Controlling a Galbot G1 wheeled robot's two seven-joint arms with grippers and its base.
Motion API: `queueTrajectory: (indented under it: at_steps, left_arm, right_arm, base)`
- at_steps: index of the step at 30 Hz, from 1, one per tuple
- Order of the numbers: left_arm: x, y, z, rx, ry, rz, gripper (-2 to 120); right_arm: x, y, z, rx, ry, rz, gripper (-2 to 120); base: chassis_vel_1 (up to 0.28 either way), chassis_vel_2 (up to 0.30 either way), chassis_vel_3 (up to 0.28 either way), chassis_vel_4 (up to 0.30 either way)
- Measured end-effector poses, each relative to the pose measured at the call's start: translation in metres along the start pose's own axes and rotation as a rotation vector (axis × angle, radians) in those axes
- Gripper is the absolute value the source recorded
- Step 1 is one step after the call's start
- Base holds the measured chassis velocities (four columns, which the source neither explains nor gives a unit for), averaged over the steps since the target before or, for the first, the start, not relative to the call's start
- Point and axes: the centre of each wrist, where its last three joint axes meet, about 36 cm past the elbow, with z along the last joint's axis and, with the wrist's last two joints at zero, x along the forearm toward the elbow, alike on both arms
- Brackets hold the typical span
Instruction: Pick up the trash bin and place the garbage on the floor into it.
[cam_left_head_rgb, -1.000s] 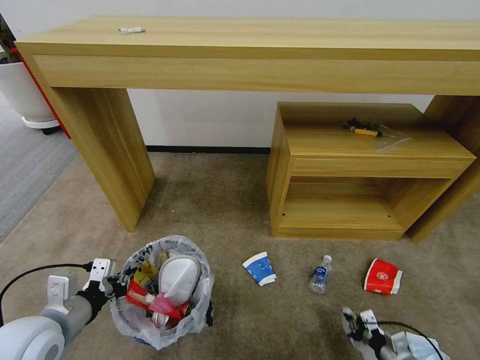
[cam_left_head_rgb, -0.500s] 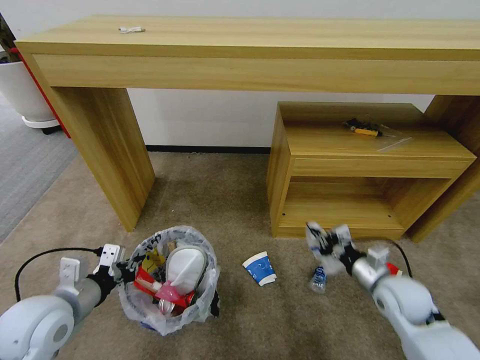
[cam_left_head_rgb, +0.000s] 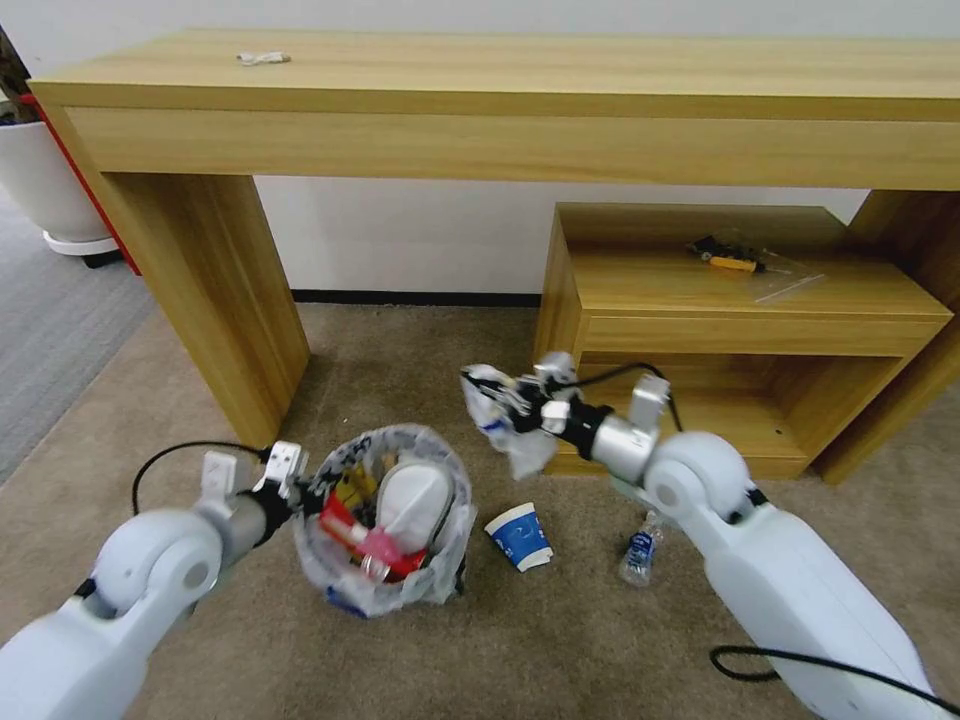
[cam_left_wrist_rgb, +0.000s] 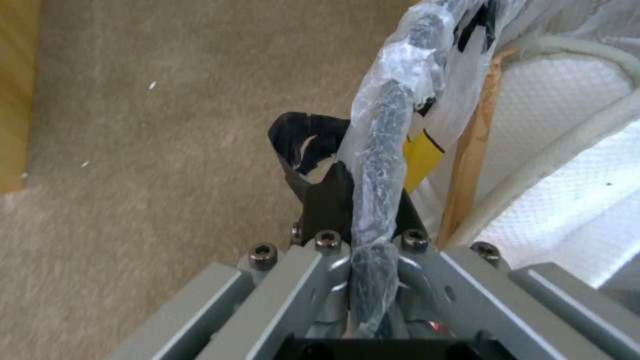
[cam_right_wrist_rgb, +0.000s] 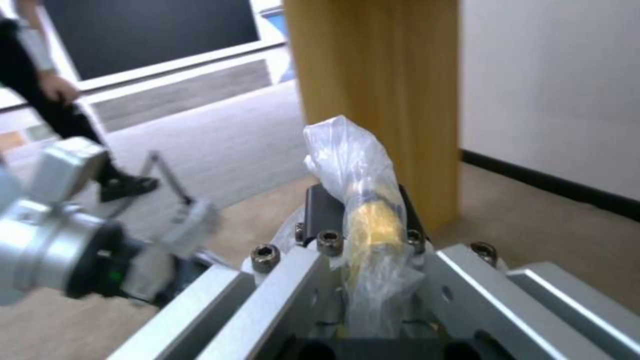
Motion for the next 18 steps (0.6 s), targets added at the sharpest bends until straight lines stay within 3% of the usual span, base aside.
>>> queueTrajectory:
  at_steps: [8,11,18]
  left_arm:
    - [-0.012,-0.008,-0.012,-0.009,0.028,0.03,0]
    - [-0.012,-0.009,-0.014,-0.005,0.042,0.037,0]
    - [-0.008,-0.01,-0.018,0.009,0.05,0.038,0]
  right_arm:
    - [-0.05,0.02,-0.002,-0.012,0.003,-0.086,0]
    - [-0.068,0.029,0.012,-0.012,0.039,-0.103,0]
    - [-0.064,0.039,0.044,0.023,0.118,-0.081,0]
  base:
    - [0.0,0.0,0.0,0.0]
    - [0.0,0.0,0.0,0.0]
    - [0.0,0.0,0.0,0.0]
